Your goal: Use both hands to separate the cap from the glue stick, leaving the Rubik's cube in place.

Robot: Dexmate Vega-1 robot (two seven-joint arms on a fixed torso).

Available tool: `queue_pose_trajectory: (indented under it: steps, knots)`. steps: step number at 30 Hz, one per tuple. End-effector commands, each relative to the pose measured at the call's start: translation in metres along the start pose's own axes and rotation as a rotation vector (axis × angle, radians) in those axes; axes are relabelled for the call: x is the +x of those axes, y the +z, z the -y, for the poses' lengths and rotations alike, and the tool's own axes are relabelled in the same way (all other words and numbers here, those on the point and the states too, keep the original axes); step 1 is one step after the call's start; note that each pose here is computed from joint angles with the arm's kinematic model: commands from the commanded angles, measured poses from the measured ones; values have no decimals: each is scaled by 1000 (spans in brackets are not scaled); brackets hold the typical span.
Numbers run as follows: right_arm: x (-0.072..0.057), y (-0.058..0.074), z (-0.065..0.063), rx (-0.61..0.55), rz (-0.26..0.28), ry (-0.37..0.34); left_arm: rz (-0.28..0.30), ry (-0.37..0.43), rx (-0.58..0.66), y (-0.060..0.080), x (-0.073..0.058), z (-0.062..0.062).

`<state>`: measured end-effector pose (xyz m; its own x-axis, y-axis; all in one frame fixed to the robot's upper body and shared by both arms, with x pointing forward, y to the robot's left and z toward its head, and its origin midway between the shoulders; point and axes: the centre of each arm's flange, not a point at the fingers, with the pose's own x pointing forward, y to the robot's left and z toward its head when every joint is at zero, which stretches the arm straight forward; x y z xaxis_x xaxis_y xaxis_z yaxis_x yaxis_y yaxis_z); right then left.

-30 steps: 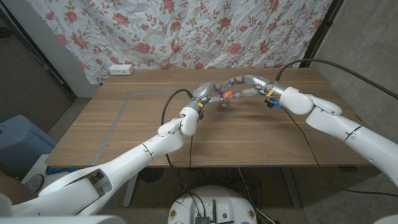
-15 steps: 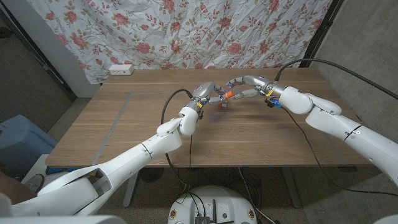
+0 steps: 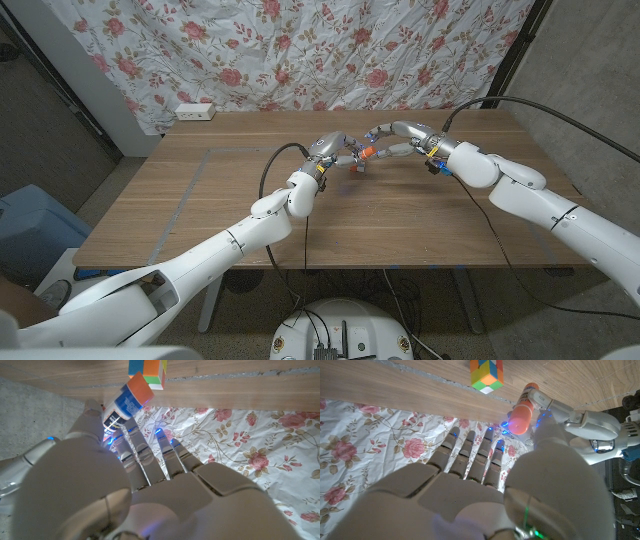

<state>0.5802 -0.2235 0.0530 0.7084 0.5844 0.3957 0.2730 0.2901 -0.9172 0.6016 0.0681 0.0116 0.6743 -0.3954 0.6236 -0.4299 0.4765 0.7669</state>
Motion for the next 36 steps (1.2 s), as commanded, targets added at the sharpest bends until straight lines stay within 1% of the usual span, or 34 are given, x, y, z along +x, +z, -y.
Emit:
queue_pose_trajectory:
  steps: [1,6,12,13,16,17,18,19,24,36]
  knots:
    - [1,5,-6,-27,-2,-50,-11,-1,-3,-1,-1,2]
    - [1,8,-8,-37,-10,-58,-9,-1,-4,-1,0,2]
    - [2,10,-11,-38,-17,-49,-13,1,-4,-1,1,3]
    - [2,10,-12,-39,-17,-54,-7,1,-3,-1,1,3]
    - [2,10,-12,-36,-19,-61,-12,1,-3,0,2,3]
    - [2,10,-12,-35,-19,-64,-4,1,-2,0,2,3]
    - [2,10,-12,-35,-20,-60,-11,1,-1,0,2,3]
    - [2,10,-13,-36,-18,-66,-3,0,-1,0,2,3]
    - [2,10,-13,-41,-23,-73,-9,1,-1,0,3,3]
    - [4,10,-15,-28,-30,-93,3,4,-7,1,3,3]
